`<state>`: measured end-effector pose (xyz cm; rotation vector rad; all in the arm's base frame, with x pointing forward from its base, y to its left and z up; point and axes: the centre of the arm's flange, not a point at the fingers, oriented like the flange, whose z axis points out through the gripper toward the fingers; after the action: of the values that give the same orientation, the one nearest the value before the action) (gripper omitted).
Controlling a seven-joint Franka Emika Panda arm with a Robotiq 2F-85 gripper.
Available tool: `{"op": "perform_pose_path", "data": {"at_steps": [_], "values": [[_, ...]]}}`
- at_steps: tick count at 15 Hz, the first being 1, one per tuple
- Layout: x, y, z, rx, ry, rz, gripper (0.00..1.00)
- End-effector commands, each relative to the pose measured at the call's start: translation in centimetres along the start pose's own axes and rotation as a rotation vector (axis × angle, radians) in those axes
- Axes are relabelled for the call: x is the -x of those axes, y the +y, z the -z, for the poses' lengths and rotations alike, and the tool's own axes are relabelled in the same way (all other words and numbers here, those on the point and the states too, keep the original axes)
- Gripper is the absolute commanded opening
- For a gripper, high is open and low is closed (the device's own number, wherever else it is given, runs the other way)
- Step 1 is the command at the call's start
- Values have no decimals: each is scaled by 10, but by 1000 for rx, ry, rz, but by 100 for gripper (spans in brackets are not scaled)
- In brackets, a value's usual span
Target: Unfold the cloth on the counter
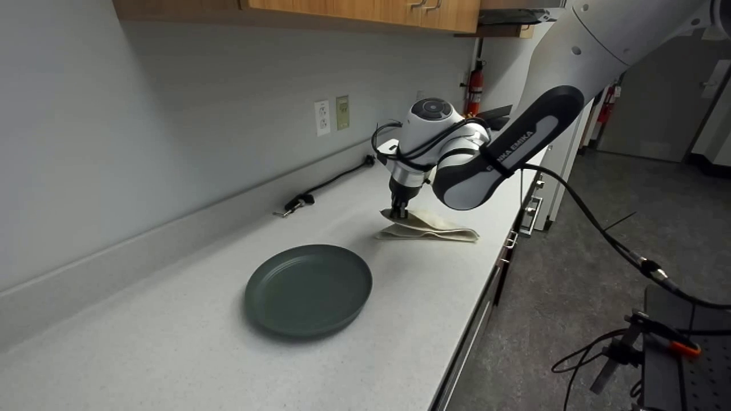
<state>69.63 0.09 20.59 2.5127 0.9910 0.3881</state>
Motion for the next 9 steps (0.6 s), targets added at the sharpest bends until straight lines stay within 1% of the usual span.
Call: {"op": "perform_pose_path", "data": {"at_steps": [1,4,9], "values": [[1,14,22,40,34,-35,0],[0,36,50,103,99,-89,0],[9,88,126,243,279,-208,0]]}}
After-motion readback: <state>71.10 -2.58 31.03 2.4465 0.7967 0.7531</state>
